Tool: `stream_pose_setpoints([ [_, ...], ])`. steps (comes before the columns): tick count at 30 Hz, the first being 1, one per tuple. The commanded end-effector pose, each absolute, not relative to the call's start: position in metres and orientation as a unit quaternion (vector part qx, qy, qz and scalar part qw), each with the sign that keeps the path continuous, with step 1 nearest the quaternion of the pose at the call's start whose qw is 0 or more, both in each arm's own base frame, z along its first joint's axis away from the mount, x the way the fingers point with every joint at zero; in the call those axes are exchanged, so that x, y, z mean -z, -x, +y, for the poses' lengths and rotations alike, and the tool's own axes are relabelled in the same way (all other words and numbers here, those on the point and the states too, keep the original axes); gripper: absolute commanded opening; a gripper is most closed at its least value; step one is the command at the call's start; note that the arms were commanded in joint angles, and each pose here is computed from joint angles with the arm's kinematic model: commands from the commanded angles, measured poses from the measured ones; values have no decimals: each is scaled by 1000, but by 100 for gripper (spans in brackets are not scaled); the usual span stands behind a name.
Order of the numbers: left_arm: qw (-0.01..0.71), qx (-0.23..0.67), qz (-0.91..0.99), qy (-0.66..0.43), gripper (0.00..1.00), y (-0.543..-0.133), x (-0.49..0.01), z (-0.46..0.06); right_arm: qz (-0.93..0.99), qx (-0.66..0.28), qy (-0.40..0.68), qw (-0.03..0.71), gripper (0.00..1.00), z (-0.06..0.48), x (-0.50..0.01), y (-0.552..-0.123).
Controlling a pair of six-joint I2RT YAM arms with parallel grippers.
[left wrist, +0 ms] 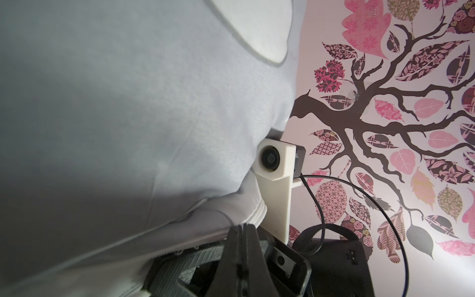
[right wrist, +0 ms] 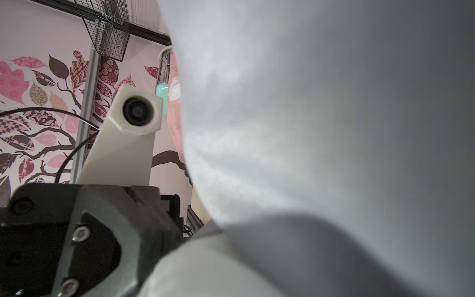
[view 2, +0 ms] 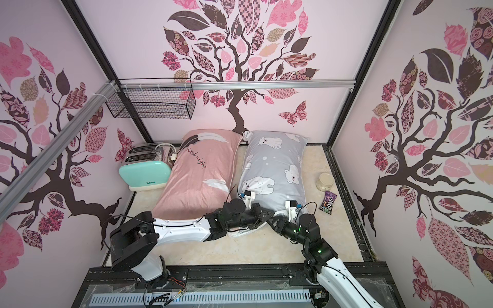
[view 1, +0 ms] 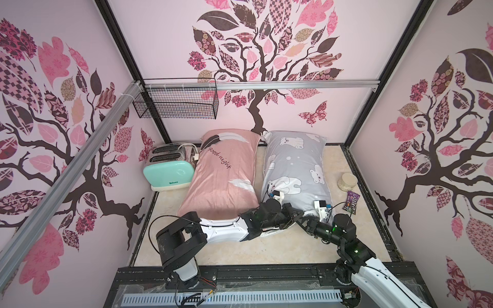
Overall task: Zip up pillowcases
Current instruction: Adjust the pillowcase at the center of the board.
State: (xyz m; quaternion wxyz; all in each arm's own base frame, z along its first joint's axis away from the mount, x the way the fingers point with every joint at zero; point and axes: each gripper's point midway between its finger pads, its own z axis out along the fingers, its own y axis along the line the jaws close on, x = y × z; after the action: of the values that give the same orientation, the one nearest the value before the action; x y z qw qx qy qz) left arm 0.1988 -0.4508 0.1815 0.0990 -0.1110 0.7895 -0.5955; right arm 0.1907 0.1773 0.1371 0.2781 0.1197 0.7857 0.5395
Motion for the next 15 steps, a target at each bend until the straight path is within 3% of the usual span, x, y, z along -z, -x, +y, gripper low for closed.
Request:
stream_pose_setpoints([
  [1,106,649,747,97,0,-197,-227,-464,783,-542,-124,279,0,178,-136,-192],
  [15,111,690,706,117,0,-210,-254,-469,788,-553,-113,248,0,201,-112,-174],
])
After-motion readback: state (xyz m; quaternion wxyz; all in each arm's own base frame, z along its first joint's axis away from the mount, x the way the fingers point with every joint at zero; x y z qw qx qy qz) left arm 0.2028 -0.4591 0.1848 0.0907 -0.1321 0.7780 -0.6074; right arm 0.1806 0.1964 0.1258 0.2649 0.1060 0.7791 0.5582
